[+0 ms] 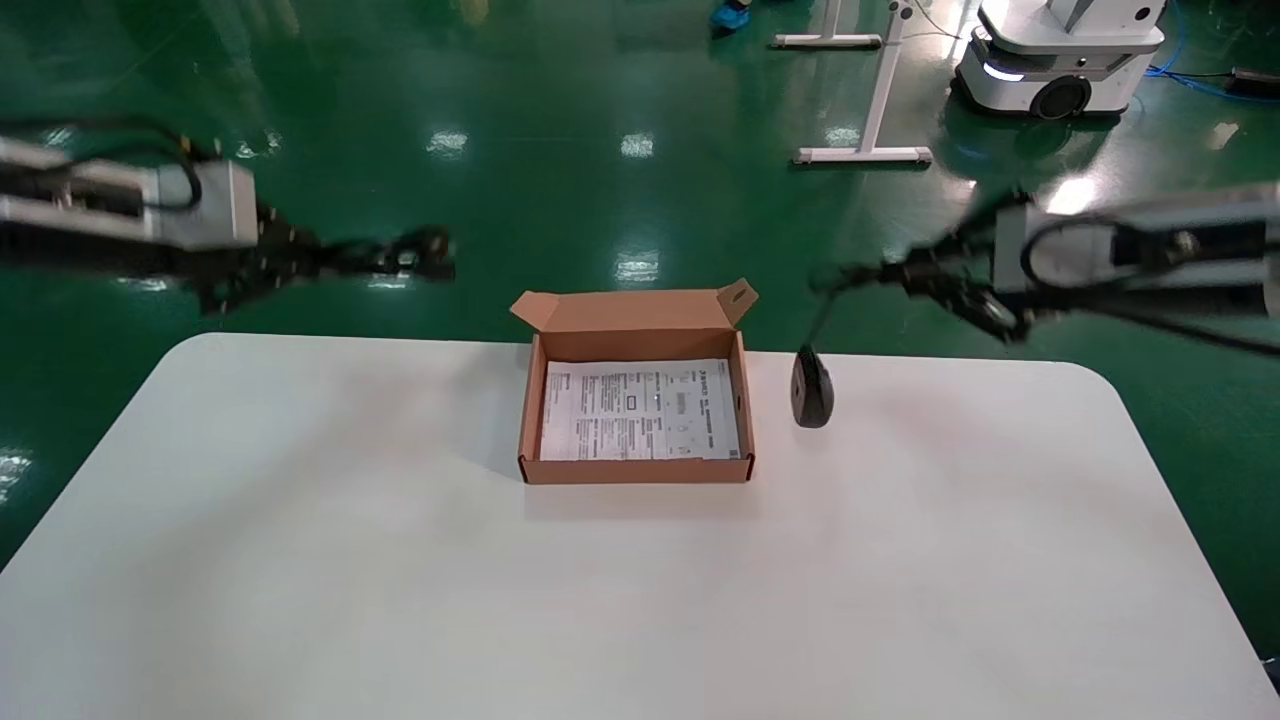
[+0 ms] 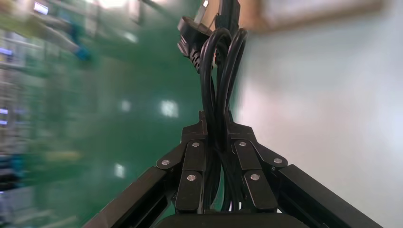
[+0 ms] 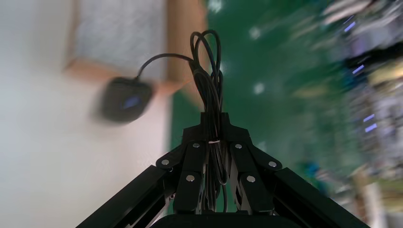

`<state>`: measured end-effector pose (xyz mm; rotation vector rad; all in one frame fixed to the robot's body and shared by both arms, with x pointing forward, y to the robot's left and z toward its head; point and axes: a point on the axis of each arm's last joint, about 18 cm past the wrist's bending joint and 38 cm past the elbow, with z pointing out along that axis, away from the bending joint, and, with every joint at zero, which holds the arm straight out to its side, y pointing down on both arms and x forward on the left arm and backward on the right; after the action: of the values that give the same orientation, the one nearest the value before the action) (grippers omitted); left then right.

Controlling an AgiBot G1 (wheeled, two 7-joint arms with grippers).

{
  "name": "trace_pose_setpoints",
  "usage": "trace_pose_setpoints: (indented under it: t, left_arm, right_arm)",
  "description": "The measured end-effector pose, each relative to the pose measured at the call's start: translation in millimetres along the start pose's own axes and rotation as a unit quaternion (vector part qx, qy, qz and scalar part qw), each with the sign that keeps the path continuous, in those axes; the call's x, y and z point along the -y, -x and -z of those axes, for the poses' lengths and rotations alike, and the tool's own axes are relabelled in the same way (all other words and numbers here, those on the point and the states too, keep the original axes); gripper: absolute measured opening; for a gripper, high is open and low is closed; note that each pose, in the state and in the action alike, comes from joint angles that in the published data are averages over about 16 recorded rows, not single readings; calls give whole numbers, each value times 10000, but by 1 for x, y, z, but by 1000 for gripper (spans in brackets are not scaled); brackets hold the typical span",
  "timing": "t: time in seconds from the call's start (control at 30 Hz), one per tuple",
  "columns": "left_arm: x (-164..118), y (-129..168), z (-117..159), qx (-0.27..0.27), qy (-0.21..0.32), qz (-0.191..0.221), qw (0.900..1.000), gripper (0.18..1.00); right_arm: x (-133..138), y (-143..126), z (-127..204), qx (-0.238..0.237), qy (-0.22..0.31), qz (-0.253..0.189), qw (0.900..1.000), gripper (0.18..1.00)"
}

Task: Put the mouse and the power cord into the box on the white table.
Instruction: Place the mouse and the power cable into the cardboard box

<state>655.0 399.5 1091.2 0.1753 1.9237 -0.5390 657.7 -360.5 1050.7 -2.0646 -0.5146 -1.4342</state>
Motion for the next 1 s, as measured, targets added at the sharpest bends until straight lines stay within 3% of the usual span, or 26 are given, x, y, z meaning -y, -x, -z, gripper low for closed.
trace_pose_setpoints:
  t: [0.2,0.4,0.63,1.0]
  left_arm:
    - [32,39,9,665,-403,-111,9969,240]
    - [49,57,12,993,-593,-262,9929,240]
    - [47,58,9,996,-485,-384,9931,240]
    - [31,52,4,885,-210,-292,9954,239]
  right_arm:
    - [33,-32,-20,-312,-334,287,9985,225]
    - [55,-39,-54,-374,-520,452,9969,225]
    - [70,-27,-102,-234,-606,591,9961,224]
    - [79,14,-161,221,-530,846,9948,224]
